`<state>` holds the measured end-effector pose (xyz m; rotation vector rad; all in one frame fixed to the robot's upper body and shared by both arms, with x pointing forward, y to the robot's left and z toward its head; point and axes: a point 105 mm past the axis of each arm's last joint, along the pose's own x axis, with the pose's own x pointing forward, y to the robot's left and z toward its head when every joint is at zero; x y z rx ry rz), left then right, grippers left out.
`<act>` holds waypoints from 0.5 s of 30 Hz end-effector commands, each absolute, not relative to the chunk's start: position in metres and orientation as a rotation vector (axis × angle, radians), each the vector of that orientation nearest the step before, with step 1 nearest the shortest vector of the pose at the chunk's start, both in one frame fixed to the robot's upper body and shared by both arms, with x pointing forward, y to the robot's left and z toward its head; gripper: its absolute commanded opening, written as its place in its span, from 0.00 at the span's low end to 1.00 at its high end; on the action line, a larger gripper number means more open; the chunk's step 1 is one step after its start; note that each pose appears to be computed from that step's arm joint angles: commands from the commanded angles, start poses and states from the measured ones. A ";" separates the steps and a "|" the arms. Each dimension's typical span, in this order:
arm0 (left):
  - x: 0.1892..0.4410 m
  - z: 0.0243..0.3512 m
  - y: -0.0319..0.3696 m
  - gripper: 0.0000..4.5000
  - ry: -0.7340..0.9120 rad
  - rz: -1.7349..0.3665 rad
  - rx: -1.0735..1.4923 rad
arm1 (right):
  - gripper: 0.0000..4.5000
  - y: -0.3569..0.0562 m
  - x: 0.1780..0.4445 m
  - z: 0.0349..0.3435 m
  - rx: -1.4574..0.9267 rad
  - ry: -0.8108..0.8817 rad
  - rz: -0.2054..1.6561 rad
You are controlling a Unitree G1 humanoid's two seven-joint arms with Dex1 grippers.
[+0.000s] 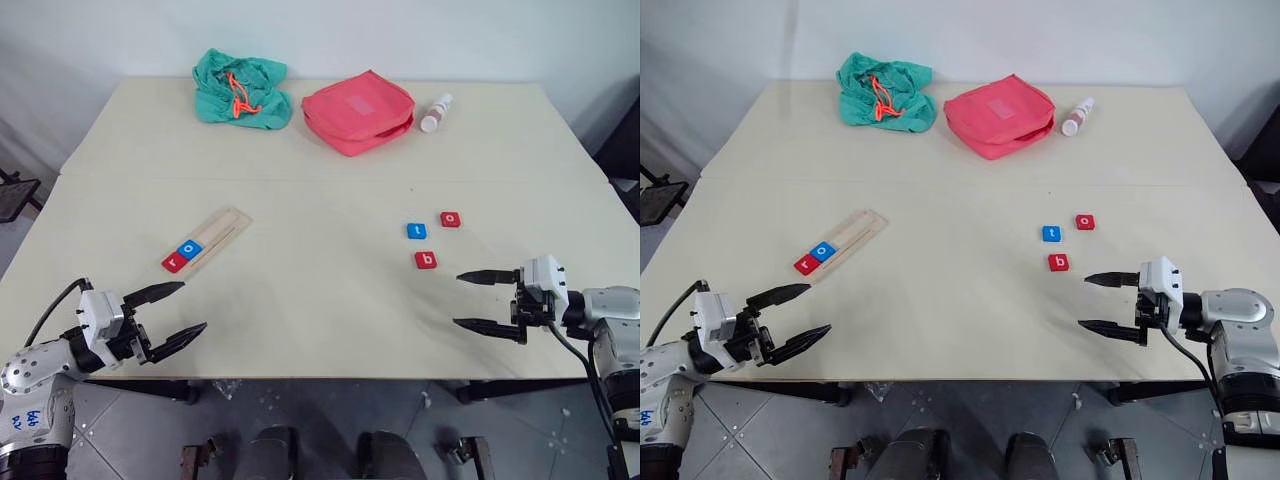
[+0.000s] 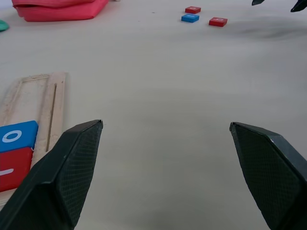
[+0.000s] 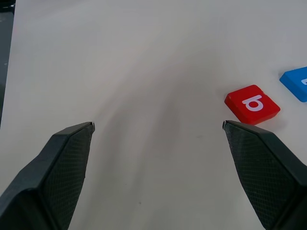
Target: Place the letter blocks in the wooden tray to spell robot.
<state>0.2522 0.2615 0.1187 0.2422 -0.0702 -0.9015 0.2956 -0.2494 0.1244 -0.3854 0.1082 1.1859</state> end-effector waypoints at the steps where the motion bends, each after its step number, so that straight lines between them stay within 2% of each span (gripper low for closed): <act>1: 0.252 0.130 0.261 1.00 -0.124 -0.894 0.263 | 0.99 -0.248 0.296 0.131 -0.394 0.076 1.207; 7: 0.251 0.144 0.274 1.00 -0.166 -0.721 0.258 | 0.99 -0.239 0.305 0.142 -0.379 0.041 1.218; 15: 0.227 0.131 0.293 1.00 0.033 -0.611 0.140 | 0.99 -0.231 0.318 0.152 -0.377 0.012 1.231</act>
